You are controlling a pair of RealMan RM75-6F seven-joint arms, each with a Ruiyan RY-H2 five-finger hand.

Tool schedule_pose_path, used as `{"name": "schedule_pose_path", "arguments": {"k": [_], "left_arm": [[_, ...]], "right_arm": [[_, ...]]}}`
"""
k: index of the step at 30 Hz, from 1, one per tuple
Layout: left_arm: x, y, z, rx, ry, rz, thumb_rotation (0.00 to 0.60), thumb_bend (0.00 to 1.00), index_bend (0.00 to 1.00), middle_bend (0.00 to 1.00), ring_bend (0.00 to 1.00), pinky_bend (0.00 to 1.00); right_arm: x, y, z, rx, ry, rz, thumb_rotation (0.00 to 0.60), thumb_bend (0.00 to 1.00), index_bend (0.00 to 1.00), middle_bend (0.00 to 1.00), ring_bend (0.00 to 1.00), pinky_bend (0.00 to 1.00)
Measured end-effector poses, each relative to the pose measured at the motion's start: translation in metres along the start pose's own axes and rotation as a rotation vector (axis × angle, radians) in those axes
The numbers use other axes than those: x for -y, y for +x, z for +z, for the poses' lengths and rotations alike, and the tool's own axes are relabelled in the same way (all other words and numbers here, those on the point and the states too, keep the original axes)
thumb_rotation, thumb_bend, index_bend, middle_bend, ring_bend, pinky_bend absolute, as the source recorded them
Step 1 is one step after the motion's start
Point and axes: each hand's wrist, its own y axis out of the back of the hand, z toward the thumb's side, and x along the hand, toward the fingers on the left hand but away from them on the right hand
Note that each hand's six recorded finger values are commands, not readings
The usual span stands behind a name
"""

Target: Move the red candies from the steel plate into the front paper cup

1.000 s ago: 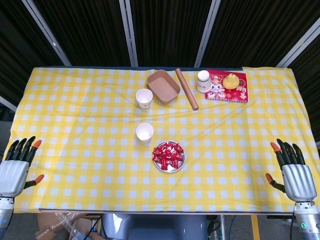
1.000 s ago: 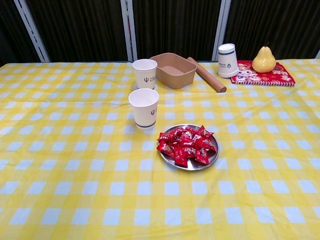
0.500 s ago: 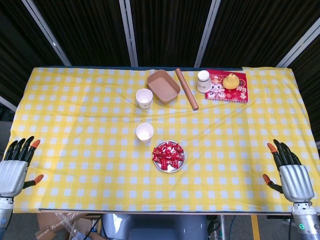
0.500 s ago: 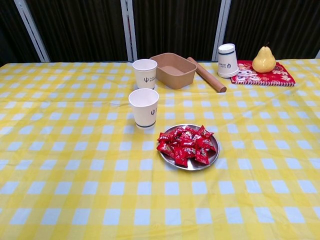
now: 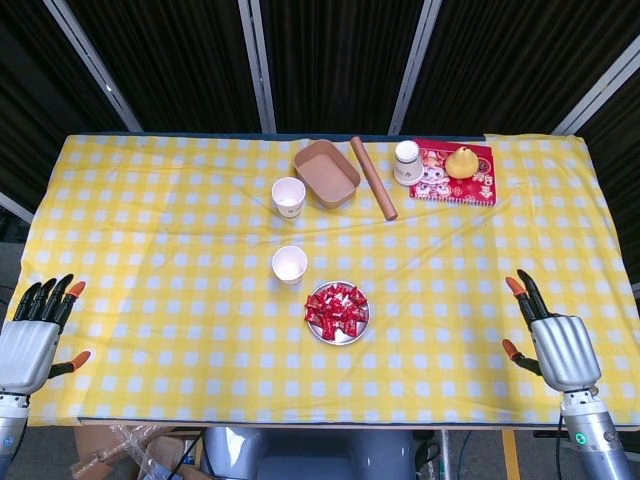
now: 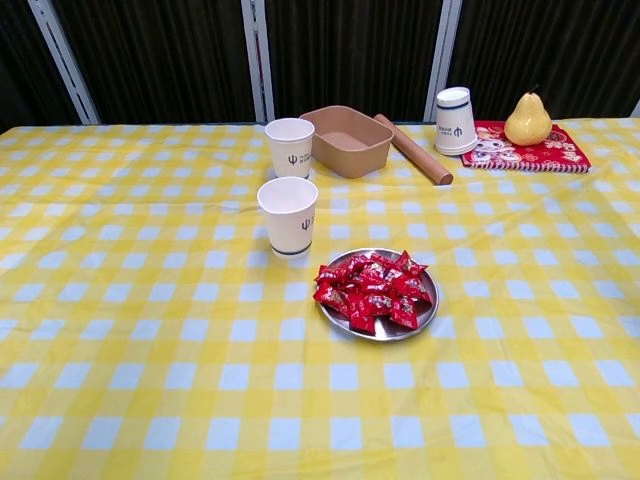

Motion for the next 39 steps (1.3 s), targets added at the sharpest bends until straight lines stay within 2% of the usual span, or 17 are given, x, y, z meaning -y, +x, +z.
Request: {"name": "schedule_pose_path", "arguments": {"k": [10,15,21,23,27,29,32,35,39], "left_arm": [[-0.001,0.001,-0.005,-0.013,-0.008,-0.015,0.600,0.00,0.00,0.00,0.00,0.00],[0.001,0.001,-0.008,-0.022,-0.022,-0.033,0.600,0.00,0.00,0.00,0.00,0.00],[0.001,0.003,-0.007,-0.017,-0.029,-0.051,0.600,0.00,0.00,0.00,0.00,0.00],[0.002,0.003,-0.007,-0.016,-0.032,-0.056,0.600,0.00,0.00,0.00,0.00,0.00],[0.002,0.004,-0.007,-0.018,-0.038,-0.066,0.600,0.00,0.00,0.00,0.00,0.00],[0.002,0.004,-0.007,-0.017,-0.041,-0.068,0.600,0.00,0.00,0.00,0.00,0.00],[0.002,0.004,-0.007,-0.015,-0.044,-0.070,0.600,0.00,0.00,0.00,0.00,0.00],[0.002,0.004,-0.007,-0.015,-0.049,-0.073,0.600,0.00,0.00,0.00,0.00,0.00],[0.003,0.004,-0.007,-0.016,-0.052,-0.080,0.600,0.00,0.00,0.00,0.00,0.00]], "right_arm": [[0.017,-0.044,0.066,-0.092,0.003,0.052,0.600,0.31,0.00,0.06,0.69,0.78],[0.031,-0.054,0.087,-0.111,-0.006,0.096,0.600,0.31,0.00,0.06,0.71,0.78],[0.046,-0.066,0.122,-0.156,-0.027,0.146,0.600,0.31,0.01,0.13,0.73,0.80],[0.051,-0.069,0.137,-0.181,-0.033,0.155,0.600,0.31,0.05,0.21,0.74,0.80],[0.061,-0.075,0.165,-0.217,-0.046,0.171,0.600,0.31,0.09,0.52,0.76,0.83],[0.067,-0.079,0.175,-0.228,-0.043,0.175,0.600,0.31,0.10,0.66,0.84,0.87],[0.074,-0.088,0.185,-0.227,-0.028,0.176,0.600,0.31,0.12,0.80,0.96,0.92],[0.077,-0.099,0.192,-0.219,-0.016,0.167,0.600,0.31,0.12,0.86,1.00,0.95],[0.078,-0.107,0.199,-0.214,-0.014,0.175,0.600,0.31,0.12,0.87,1.00,0.95]]}}
